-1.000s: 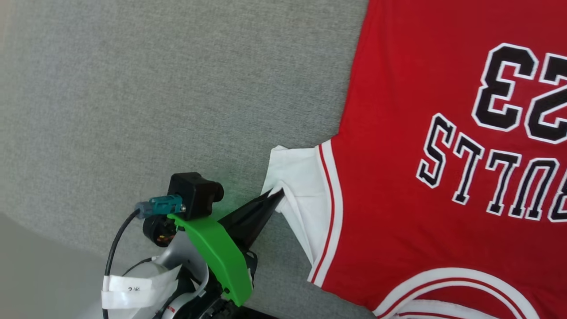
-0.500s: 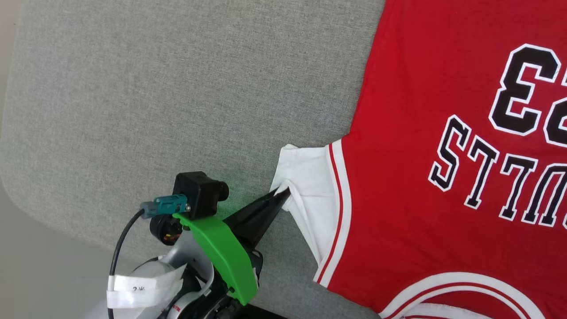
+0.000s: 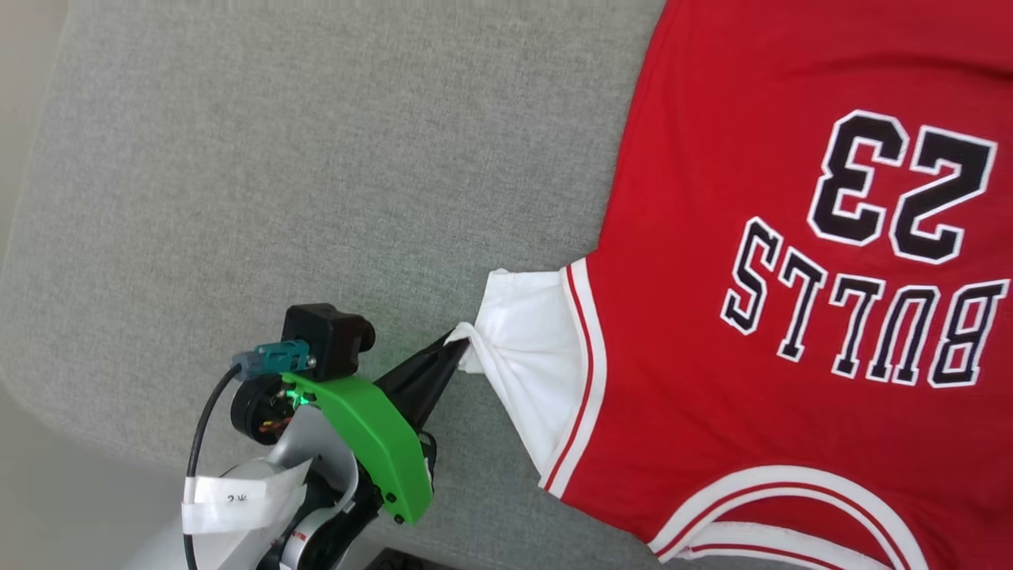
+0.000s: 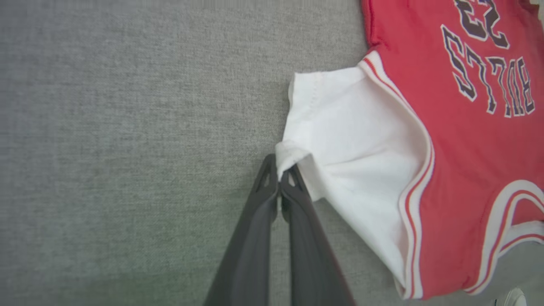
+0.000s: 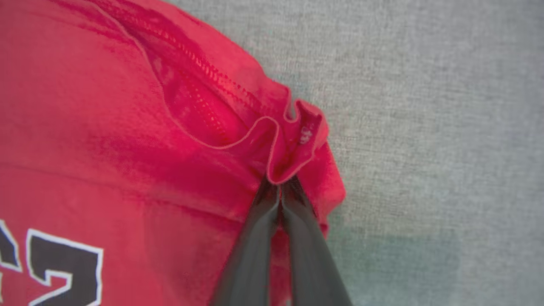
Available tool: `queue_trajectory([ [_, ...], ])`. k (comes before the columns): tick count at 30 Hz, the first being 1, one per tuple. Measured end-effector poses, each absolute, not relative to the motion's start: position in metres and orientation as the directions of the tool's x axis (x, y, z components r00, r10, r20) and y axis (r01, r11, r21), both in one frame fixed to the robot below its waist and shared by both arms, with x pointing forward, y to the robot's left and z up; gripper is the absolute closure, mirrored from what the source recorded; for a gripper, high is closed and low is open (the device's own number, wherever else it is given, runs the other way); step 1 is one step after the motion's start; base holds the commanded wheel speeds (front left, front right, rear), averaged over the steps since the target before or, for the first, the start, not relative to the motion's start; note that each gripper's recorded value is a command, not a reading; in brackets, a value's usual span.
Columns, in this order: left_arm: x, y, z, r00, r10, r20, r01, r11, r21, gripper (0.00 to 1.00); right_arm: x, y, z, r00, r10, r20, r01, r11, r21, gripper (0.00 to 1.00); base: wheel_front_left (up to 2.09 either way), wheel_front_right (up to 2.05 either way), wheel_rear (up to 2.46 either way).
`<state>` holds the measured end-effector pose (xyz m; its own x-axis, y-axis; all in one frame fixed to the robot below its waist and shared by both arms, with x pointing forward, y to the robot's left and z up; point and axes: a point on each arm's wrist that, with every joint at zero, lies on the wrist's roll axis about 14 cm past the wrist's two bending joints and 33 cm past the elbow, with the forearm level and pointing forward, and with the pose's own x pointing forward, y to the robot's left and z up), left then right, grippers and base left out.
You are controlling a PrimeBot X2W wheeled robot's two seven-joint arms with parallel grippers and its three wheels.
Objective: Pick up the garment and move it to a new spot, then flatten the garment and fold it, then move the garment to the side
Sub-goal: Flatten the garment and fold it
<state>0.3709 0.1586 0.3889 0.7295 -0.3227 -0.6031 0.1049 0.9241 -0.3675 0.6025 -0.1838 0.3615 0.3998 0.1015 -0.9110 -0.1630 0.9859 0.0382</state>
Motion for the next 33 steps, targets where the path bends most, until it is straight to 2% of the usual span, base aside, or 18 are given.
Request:
queue_trajectory([
  [13, 0.356, 0.149, 0.428, 0.779, -0.340, -0.526, 0.152, 0.918, -0.367, 1.00, 0.491, -0.215, 0.375, 0.362, 0.143, -0.921, -0.058, 0.990, 0.131, 1.00, 0.00, 0.00, 0.00],
  [25, 0.343, 0.135, 0.452, 0.807, -0.374, -0.456, 0.199, 0.900, -0.387, 1.00, 0.383, -0.246, 0.389, 0.420, 0.163, -0.893, 0.054, 0.977, 0.204, 1.00, 0.00, 0.00, 0.00],
  [33, 0.342, 0.130, 0.463, 0.826, -0.385, -0.413, 0.214, 0.891, -0.401, 1.00, 0.325, -0.266, 0.384, 0.415, 0.140, -0.899, 0.150, 0.964, 0.220, 1.00, 0.00, 0.00, 0.00],
])
